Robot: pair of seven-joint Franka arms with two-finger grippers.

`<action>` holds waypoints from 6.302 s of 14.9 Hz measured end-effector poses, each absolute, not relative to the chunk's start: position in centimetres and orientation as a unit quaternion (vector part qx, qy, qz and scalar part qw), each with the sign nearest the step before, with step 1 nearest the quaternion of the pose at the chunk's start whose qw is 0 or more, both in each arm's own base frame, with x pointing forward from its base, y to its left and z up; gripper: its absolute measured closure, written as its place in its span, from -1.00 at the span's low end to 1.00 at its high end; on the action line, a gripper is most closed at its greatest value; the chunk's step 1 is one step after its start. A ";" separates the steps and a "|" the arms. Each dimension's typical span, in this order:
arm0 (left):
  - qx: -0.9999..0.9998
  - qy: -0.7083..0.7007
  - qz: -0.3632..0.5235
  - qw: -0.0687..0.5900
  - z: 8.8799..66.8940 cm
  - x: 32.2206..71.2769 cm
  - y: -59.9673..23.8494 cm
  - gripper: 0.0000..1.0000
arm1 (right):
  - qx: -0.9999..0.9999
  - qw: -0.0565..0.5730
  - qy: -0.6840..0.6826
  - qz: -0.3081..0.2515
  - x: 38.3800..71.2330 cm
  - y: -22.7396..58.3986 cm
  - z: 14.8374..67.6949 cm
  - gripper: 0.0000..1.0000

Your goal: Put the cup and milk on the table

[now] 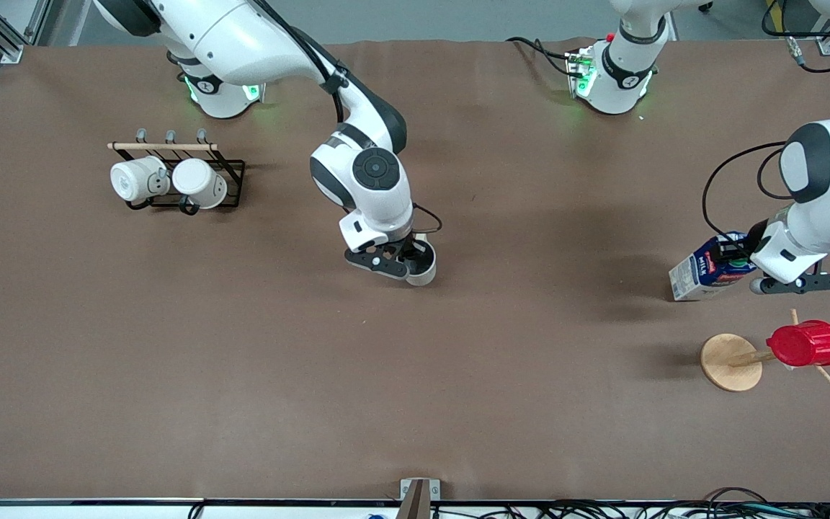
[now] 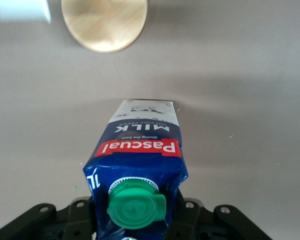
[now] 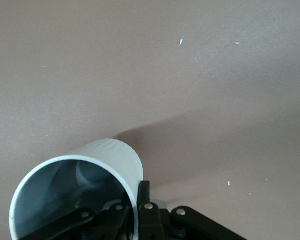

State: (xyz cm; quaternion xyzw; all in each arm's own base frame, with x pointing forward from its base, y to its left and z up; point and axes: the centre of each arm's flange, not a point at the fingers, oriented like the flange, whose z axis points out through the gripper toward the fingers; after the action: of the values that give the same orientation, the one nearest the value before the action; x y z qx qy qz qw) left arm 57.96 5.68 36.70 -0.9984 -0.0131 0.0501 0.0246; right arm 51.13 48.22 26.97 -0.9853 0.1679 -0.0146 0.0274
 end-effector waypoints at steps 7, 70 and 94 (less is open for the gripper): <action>-0.998 0.059 0.007 0.009 44.2 61.6 -5.3 0.12 | -0.987 0.026 0.157 -0.021 50.7 48.9 25.7 0.92; -0.998 0.026 0.064 -0.007 38.6 54.1 -42.5 -1.00 | -0.996 -0.007 0.084 -0.012 55.0 -3.6 65.0 -1.00; -0.999 0.012 -0.030 -0.014 59.8 59.9 -11.5 -1.00 | -0.999 -0.008 0.035 -0.007 54.9 -4.1 64.9 -1.00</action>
State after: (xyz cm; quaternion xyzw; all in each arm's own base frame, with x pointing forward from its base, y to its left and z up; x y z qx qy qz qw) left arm 59.94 -11.49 59.78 -0.9994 0.0124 -0.0302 -0.0140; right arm 54.86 -4.12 64.92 -0.9993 0.0348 -0.0065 -0.0075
